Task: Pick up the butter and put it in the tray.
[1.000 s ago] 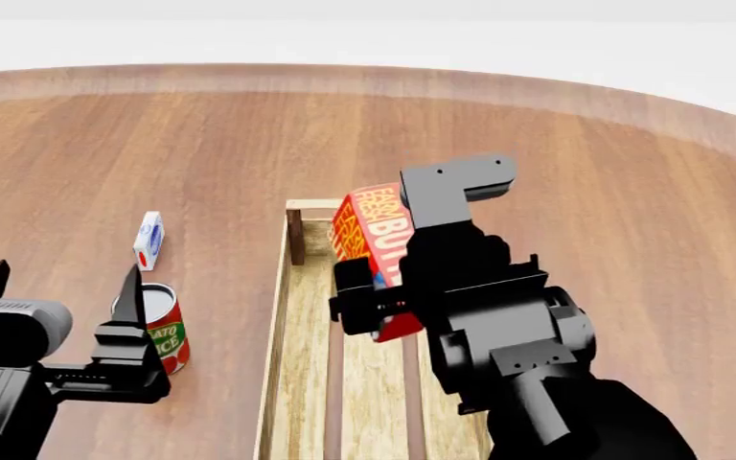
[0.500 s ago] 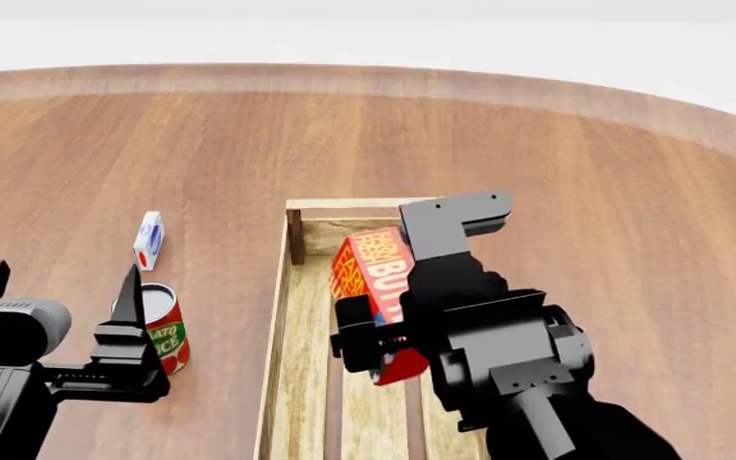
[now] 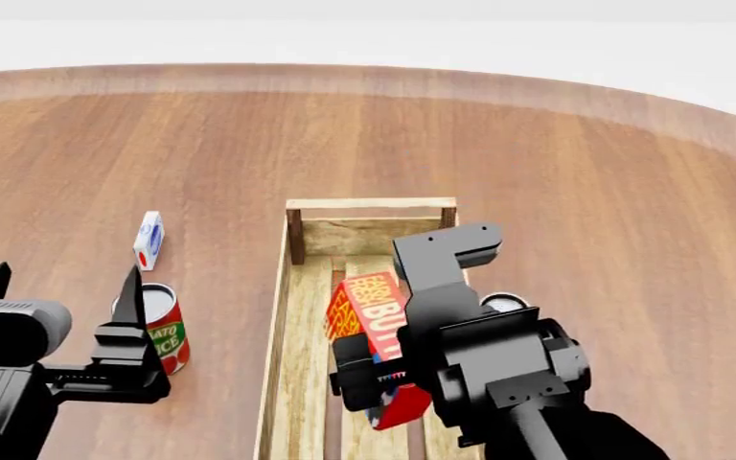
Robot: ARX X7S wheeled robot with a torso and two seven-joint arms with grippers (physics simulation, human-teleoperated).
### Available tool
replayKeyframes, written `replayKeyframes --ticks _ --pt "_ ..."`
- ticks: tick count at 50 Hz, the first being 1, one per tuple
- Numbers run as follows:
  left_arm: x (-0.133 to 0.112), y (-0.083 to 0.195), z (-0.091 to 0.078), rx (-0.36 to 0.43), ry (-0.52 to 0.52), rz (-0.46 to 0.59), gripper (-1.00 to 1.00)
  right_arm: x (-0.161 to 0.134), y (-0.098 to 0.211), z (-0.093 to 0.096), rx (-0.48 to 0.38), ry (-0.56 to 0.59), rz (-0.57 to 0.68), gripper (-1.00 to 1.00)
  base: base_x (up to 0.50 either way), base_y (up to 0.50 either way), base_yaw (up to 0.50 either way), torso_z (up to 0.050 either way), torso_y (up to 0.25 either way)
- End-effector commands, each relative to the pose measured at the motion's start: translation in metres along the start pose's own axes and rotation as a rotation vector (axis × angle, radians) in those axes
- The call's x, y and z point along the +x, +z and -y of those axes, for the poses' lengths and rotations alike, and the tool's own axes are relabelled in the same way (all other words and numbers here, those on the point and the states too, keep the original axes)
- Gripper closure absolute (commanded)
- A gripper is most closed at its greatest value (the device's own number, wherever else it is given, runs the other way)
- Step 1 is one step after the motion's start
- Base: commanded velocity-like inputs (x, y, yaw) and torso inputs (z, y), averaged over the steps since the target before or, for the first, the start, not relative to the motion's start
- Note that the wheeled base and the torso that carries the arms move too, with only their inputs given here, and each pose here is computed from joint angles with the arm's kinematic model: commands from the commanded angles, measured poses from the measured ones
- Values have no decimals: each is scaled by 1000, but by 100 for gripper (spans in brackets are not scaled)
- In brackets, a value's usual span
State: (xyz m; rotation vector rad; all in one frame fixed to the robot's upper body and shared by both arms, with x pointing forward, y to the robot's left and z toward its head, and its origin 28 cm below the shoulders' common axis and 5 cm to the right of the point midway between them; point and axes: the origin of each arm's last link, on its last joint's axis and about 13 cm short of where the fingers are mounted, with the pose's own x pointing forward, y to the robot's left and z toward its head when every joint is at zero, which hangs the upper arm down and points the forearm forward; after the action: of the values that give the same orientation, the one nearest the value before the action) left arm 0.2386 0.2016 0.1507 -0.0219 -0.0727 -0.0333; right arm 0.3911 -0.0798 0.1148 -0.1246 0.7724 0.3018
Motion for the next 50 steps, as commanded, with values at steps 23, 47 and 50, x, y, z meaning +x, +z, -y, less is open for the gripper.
replayKeyframes --ticks 23,47,50 --pt "3 2 -1 -20 11 25 -100 0 6 -9 5 56 19 -100 0 0 0 0 0" --pt "4 1 -3 -24 16 21 -100 -25 56 -5 -79 -19 130 -100 0 0 0 0 0" --pt "4 2 -3 -26 16 21 -100 -29 63 -5 -89 -29 152 -100 0 0 0 0 0"
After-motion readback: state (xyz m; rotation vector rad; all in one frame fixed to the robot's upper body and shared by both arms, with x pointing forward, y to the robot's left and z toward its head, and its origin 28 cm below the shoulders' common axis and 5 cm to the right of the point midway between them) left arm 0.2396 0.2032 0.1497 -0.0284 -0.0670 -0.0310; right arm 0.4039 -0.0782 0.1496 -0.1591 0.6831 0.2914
